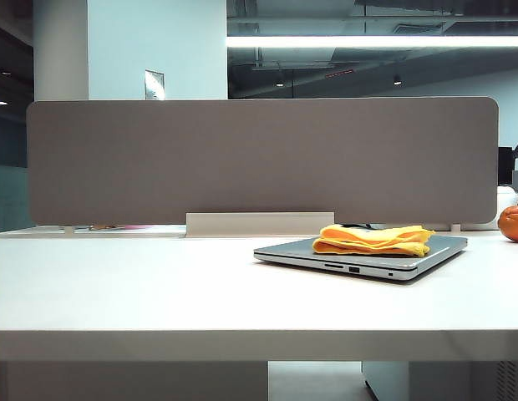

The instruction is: Pick up the yellow rag and put it over the laptop.

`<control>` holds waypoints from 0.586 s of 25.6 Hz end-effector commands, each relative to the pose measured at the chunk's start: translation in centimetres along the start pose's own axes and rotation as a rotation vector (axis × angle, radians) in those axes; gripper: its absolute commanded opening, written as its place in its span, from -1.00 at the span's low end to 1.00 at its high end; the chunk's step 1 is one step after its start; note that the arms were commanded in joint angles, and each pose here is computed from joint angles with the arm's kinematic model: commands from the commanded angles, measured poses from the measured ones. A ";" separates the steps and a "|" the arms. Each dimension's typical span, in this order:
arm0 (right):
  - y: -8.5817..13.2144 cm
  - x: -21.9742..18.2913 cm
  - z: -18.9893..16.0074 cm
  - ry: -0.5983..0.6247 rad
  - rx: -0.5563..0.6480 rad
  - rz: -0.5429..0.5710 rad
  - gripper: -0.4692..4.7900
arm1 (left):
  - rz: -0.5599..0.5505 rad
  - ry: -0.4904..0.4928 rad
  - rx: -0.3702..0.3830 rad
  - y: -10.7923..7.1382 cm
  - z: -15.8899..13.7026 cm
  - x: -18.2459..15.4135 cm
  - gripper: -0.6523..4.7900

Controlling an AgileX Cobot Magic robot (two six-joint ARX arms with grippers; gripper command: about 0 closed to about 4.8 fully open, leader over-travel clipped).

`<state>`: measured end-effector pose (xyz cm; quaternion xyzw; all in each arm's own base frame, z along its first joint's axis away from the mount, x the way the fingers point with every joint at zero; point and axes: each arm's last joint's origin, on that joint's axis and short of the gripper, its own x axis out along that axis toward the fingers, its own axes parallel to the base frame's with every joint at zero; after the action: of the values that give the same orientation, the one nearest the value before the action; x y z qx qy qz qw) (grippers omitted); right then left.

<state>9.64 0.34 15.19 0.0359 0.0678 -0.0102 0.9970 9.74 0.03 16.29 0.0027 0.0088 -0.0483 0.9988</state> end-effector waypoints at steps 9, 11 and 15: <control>0.0 0.0 0.0 -0.008 -0.002 -0.001 -0.82 | -0.016 -0.015 0.003 -0.1 0.2 0.0 -0.78; 0.0 0.0 0.0 -0.008 -0.002 -0.001 -0.82 | -0.036 -0.015 0.002 -0.4 0.2 0.0 -0.78; 0.0 0.0 0.0 -0.008 -0.002 -0.001 -0.82 | -0.109 -0.015 0.003 -1.1 0.2 0.0 -0.78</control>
<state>9.64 0.34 15.19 0.0357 0.0676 -0.0101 0.9970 9.70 -0.92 16.29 0.0031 0.0087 -0.0972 0.9952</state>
